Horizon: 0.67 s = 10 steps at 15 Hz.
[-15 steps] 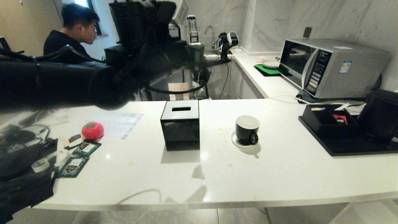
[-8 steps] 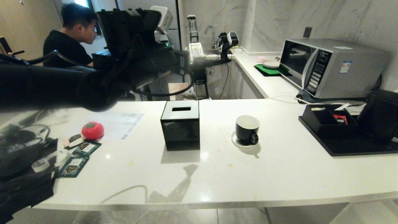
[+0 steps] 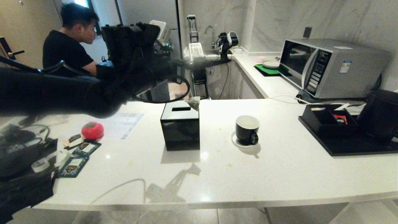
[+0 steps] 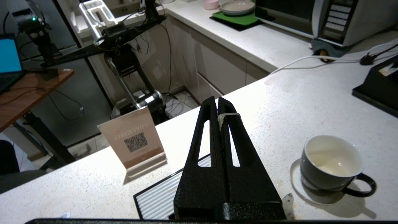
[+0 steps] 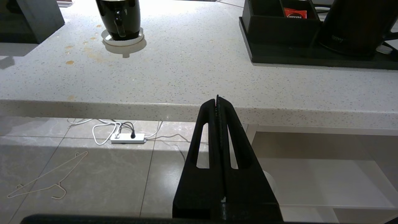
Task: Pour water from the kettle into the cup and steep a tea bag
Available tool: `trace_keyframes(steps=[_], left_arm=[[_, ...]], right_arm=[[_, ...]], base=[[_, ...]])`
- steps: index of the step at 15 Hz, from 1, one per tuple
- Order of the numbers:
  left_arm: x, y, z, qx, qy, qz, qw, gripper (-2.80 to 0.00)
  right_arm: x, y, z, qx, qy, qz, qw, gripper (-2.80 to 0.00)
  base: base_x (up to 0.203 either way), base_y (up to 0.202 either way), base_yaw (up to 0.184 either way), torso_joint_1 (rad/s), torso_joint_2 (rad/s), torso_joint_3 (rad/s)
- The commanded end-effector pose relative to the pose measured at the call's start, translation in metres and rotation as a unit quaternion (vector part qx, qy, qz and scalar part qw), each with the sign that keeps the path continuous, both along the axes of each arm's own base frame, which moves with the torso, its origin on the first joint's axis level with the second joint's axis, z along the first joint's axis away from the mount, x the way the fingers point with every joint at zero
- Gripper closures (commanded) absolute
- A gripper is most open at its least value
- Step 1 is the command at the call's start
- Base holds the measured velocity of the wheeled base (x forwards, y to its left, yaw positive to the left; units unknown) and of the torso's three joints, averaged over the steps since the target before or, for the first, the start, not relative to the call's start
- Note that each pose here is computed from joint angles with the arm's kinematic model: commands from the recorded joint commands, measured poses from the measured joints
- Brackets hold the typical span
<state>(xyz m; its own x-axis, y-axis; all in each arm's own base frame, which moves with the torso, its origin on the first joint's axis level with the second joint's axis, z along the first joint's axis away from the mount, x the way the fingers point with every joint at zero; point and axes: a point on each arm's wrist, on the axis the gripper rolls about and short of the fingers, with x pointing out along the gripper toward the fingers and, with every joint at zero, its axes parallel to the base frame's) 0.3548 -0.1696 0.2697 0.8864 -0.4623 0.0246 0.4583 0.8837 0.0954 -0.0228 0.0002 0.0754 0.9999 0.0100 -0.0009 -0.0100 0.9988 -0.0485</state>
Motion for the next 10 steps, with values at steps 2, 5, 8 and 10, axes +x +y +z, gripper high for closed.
trace_keyframes(steps=[2,5,8,10], left_arm=[[0.008,0.0,-0.014,0.005,0.01,0.005,0.9999,0.0],[0.013,0.005,-0.024,0.003,0.007,0.012,0.9999,0.0],[0.02,0.012,-0.03,0.001,0.002,0.024,0.9997,0.0],[0.025,0.015,-0.034,-0.001,-0.003,0.029,0.9996,0.0]], right_arm=[[0.0,0.0,0.0,0.0,0.0,0.0,1.0,0.0],[0.0,0.0,0.0,-0.001,0.0,0.0,1.0,0.0],[0.0,0.0,0.0,-0.001,0.0,0.0,1.0,0.0],[0.0,0.0,0.0,0.0,0.0,0.0,1.0,0.0]], base=[[0.0,0.0,0.0,0.0,0.0,0.0],[0.0,0.0,0.0,0.0,0.0,0.0],[0.0,0.0,0.0,0.0,0.0,0.0],[0.0,0.0,0.0,0.0,0.0,0.0]])
